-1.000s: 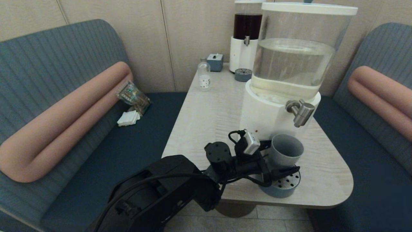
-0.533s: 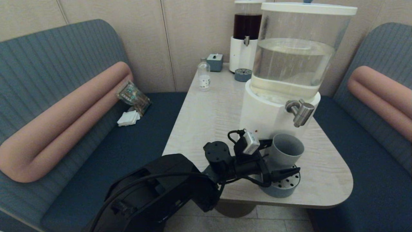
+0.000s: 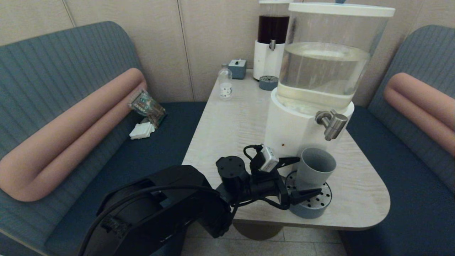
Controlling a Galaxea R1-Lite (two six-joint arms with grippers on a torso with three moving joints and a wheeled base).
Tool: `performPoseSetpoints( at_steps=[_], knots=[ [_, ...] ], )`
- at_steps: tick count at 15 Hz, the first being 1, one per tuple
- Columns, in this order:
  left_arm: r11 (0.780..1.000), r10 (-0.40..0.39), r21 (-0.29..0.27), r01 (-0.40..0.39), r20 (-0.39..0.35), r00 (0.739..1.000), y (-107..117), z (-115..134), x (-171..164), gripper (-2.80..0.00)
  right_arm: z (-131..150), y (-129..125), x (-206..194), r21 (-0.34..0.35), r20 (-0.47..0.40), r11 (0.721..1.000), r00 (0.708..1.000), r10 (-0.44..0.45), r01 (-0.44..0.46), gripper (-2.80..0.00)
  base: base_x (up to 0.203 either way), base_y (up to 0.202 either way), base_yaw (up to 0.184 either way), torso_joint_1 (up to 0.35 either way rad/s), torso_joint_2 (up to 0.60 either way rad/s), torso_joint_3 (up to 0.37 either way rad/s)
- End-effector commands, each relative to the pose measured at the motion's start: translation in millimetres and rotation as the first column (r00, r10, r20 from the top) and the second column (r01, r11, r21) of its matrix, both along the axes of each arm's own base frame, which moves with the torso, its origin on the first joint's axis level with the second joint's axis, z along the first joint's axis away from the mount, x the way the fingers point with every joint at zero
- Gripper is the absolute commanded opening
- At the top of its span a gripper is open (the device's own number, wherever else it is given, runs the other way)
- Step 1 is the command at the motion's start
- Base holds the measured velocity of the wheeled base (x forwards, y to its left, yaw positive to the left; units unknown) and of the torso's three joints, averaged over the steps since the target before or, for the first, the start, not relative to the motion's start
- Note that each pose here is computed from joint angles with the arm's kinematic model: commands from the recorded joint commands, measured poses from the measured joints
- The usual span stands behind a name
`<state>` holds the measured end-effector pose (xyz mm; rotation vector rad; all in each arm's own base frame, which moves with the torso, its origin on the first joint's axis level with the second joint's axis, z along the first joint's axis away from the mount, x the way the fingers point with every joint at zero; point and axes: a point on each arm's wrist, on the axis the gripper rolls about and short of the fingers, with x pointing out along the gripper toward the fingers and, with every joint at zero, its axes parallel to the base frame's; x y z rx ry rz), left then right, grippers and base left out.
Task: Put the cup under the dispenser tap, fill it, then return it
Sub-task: Place it under the water dispenser
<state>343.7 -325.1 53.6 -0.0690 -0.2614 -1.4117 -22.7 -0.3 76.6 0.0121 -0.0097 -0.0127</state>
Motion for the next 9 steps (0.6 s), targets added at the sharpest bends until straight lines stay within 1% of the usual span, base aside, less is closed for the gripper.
performPoseSetpoints(
  at_steps=[1,5,7,9],
  knots=[
    [1.000,-0.002,-0.003,0.002,0.004,1.000,5,8,-3,0.00,0,0,0,0.000,0.000,1.000,1.000,0.000,0.000,-2.80,0.000,0.000,0.000,0.000,0.00,0.000],
    [0.999,0.001,0.050,0.001,-0.040,0.999,18,6,-19,0.00,0,0,0,0.000,0.000,1.000,1.000,0.000,0.000,-2.80,0.000,0.000,0.000,0.000,0.00,0.000],
    [0.997,0.012,0.079,-0.007,-0.063,0.998,30,6,-26,0.00,0,0,0,0.000,0.000,1.000,1.000,0.001,-0.001,-2.80,0.000,0.000,0.000,0.000,0.00,0.000],
    [0.996,0.030,0.087,-0.024,-0.067,0.997,46,18,-31,0.00,0,0,0,0.000,0.000,1.000,1.000,0.000,0.000,-2.80,0.000,0.000,0.000,0.000,0.00,0.000]
  ],
)
